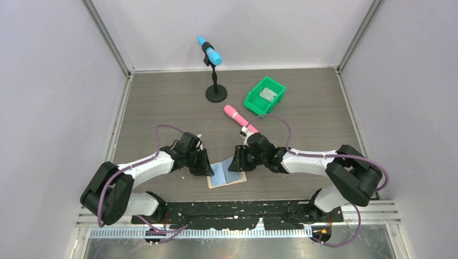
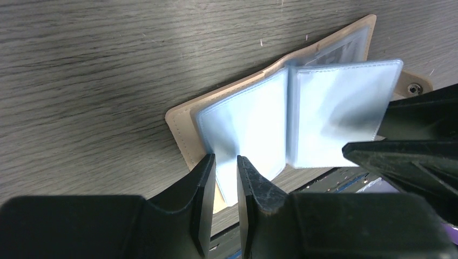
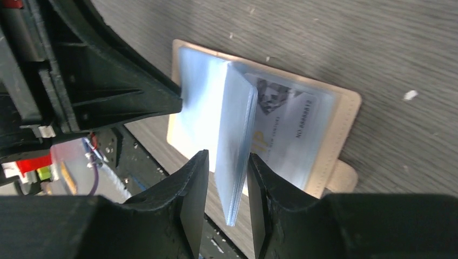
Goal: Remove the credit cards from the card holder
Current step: Open the card holder at the center of the board.
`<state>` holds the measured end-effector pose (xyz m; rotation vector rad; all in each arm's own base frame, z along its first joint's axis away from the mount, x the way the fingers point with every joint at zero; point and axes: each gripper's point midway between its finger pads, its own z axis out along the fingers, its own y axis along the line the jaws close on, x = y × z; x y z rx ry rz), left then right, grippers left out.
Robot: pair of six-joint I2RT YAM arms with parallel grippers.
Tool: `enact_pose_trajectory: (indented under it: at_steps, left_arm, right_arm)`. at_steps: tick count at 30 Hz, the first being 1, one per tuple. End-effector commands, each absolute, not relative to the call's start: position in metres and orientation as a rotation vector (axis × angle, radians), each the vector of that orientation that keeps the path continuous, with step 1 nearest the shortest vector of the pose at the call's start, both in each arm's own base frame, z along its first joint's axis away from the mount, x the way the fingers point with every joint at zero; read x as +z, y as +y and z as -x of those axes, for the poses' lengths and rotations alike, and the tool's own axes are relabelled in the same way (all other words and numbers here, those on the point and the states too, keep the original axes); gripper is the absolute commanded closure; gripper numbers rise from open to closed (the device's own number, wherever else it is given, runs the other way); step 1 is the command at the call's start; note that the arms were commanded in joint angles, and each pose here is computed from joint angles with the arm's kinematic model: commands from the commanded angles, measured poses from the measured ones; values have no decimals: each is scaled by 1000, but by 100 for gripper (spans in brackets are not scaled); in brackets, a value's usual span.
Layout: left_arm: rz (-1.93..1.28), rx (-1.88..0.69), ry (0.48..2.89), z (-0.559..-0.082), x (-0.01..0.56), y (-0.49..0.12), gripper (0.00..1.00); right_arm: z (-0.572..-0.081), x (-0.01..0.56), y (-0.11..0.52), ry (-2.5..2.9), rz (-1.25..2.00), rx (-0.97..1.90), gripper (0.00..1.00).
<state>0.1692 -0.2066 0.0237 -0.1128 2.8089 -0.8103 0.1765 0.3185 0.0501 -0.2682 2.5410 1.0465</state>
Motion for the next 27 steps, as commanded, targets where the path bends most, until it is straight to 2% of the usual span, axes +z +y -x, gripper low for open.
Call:
enact_pose_trajectory:
  at_steps: [1,9,12,16,20,23,27]
  left_arm:
    - [106,-808,2778,-173,23,-207,76]
    - [104,-817,2767,-174,28,-208,76]
    - [104,-817,2763,-174,30,-208,76]
    - [105,-815,2766,-174,29,-207,76]
    - [106,-815,2765,-174,29,-207,76]
    - [105,-818,2763,-174,30,-208,76]
    - [105,-814,2763,-174,30,-207,76]
  right_arm:
    - [-175,87,340,2411,298,1247,61]
    - [-171,94,346,2378,280,1338,56]
    - [-170,95,348,2365,265,1366,63]
    - [-168,95,350,2353,257,1401,77]
    - [-168,95,352,2345,254,1420,84]
    - [-168,91,351,2358,246,1408,85]
    - [-167,94,352,2346,244,1432,78]
